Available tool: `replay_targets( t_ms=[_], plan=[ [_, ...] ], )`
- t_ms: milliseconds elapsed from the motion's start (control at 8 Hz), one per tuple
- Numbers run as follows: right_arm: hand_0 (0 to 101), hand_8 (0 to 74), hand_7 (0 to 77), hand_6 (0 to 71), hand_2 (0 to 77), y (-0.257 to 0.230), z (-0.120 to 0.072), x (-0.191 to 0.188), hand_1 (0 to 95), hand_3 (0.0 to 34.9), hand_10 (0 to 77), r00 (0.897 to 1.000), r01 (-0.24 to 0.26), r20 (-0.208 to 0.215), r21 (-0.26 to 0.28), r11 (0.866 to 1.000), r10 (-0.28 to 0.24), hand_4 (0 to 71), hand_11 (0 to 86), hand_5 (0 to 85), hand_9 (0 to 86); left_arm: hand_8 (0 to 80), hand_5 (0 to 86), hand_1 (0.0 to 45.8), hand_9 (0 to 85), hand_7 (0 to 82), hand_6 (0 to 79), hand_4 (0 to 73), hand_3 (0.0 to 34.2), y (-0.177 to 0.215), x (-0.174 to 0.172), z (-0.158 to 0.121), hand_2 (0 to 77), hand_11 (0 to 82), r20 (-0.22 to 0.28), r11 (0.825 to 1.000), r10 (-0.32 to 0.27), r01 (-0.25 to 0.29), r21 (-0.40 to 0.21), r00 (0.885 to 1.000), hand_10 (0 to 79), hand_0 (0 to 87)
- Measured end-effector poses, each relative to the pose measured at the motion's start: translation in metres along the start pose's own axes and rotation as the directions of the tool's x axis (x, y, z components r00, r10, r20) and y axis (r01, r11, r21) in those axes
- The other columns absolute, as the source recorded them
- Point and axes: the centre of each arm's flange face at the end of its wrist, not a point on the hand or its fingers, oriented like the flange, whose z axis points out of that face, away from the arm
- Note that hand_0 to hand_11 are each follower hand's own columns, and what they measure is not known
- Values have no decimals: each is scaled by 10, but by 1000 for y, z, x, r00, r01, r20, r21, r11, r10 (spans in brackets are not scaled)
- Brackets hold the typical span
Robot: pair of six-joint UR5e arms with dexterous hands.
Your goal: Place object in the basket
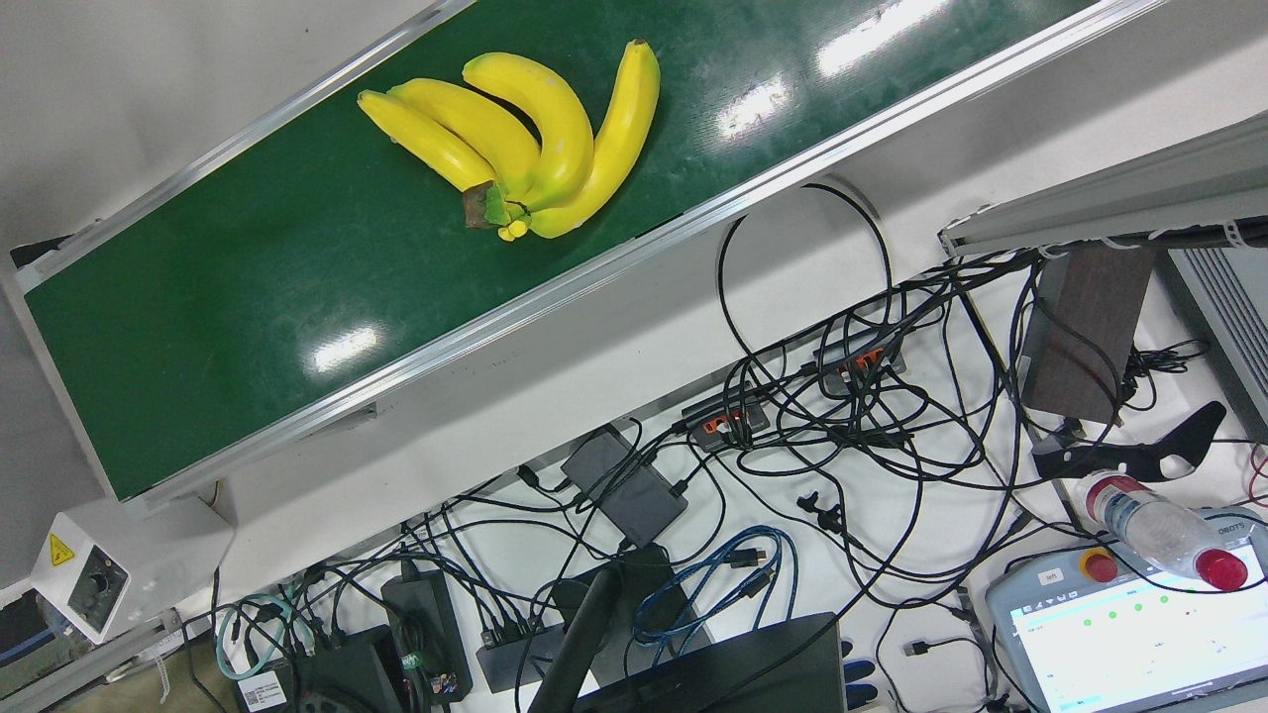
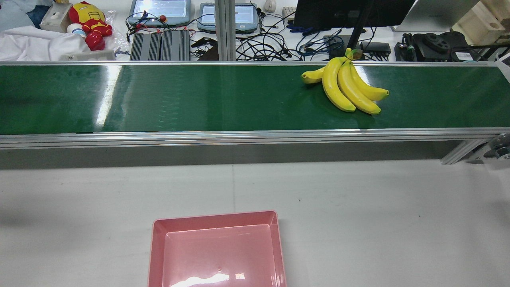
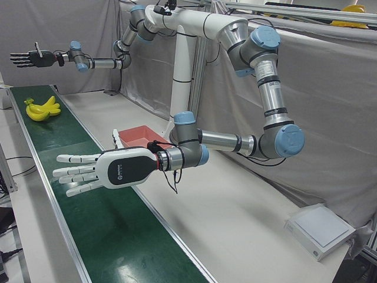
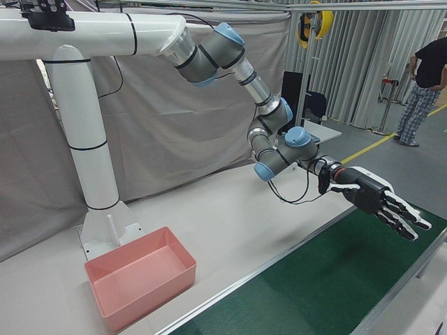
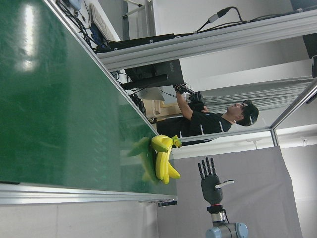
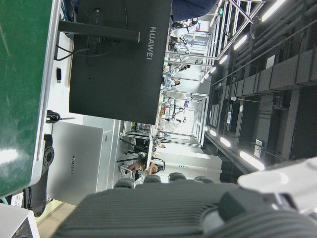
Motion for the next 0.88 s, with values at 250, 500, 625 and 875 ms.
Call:
replay_targets(
  t_ms=[250, 500, 625, 875],
  plan=[
    [1, 0, 5, 0, 5, 0, 0, 0, 0, 0, 0, 1000, 0, 0, 0, 1000, 0, 0, 0, 0, 0, 98, 125, 54, 82, 49, 0, 82, 56, 2, 0, 1, 5, 33, 0, 1000, -2, 2, -3, 1000, 16, 483],
    [1, 0, 5, 0, 5, 0, 0, 0, 0, 0, 0, 1000, 0, 0, 0, 1000, 0, 0, 0, 0, 0, 98, 131, 54, 82, 49, 0, 87, 56, 3, 0, 1, 5, 22, 0, 1000, -3, 3, -4, 1000, 16, 483],
    [0, 0, 5, 0, 5, 0, 0, 0, 0, 0, 0, 1000, 0, 0, 0, 1000, 0, 0, 0, 0, 0, 98, 131, 54, 82, 49, 0, 87, 56, 3, 0, 1, 5, 33, 0, 1000, -3, 3, -4, 1000, 16, 483],
    [0, 0, 5, 0, 5, 0, 0, 0, 0, 0, 0, 1000, 0, 0, 0, 1000, 0, 0, 0, 0, 0, 98, 136, 54, 82, 49, 0, 87, 54, 2, 1, 1, 5, 22, -2, 1000, -11, 11, -3, 1000, 16, 483]
  ],
)
